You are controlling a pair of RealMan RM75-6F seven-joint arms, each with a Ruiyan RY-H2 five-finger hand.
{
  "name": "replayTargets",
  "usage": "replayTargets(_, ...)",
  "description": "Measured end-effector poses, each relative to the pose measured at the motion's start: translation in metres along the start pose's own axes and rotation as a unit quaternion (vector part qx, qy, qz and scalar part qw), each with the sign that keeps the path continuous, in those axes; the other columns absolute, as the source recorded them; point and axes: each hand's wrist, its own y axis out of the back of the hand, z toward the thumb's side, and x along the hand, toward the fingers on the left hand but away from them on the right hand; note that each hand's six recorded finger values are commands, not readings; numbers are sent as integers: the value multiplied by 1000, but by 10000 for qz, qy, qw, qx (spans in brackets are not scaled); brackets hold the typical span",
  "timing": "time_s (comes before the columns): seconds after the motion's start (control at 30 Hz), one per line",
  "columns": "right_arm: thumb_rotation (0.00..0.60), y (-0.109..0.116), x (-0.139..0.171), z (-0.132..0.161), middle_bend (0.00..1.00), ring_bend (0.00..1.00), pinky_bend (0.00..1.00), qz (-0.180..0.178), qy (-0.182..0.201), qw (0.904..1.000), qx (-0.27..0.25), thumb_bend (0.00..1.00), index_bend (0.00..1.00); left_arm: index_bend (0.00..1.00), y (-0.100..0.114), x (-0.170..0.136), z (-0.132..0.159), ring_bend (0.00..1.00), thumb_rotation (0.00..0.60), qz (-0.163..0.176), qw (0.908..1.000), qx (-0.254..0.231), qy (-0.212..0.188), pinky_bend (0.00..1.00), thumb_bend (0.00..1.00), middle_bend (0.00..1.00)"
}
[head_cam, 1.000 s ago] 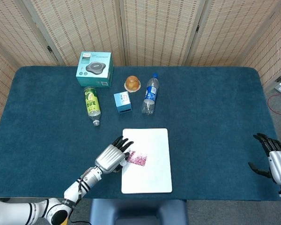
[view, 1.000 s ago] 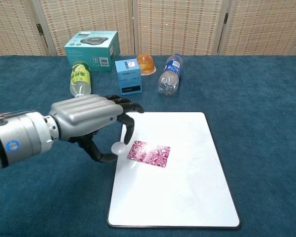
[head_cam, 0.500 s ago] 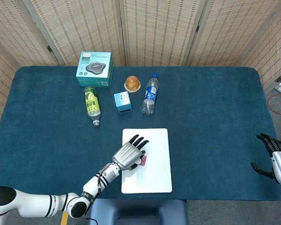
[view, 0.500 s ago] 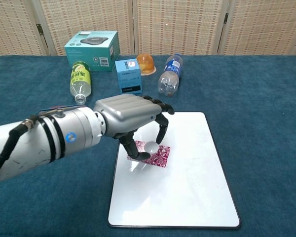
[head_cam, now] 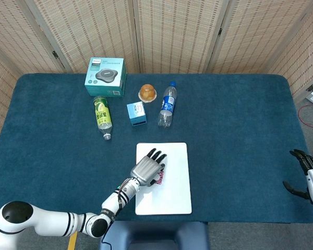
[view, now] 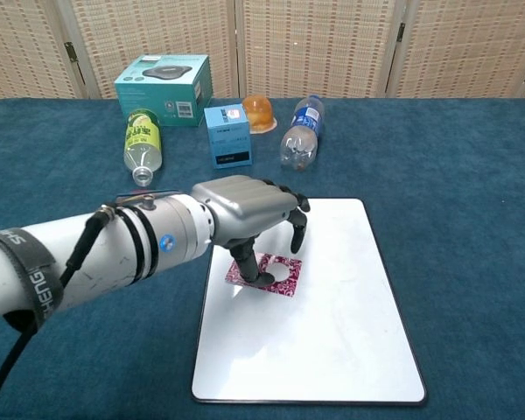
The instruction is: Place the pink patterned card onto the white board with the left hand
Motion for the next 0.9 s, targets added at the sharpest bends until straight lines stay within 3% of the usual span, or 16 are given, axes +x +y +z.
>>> replayTargets(0.13,600,0,0,0,163,162,149,-4,16,10000,-2,252,148,191,5,-5,-9,30,600,45,9999,-71,111,0,356,111)
replayTargets(0.27,600,1,0,1,163,162,149,-17,35,10000,-9,251,148,191,14,-15,-23,33,600,196,9991,-288,243,0,356,111)
replayTargets(0.47,600,3,0,1,163,161,149,-47,47,10000,14,252,148,220,28,-46,-62,46,600,696,9933,-694,607,0,357,111)
replayTargets(0.67,600,3,-2,4,163,164,149,-23,106,9999,30,252,152,241,36,-96,-127,56,600,1222,9783,-1056,1301,0,357,111)
replayTargets(0.9,600,5,-6,7,166,164,149,-8,184,9998,39,251,154,228,35,-167,-199,62,600,1804,9509,-1066,2279,0,357,111)
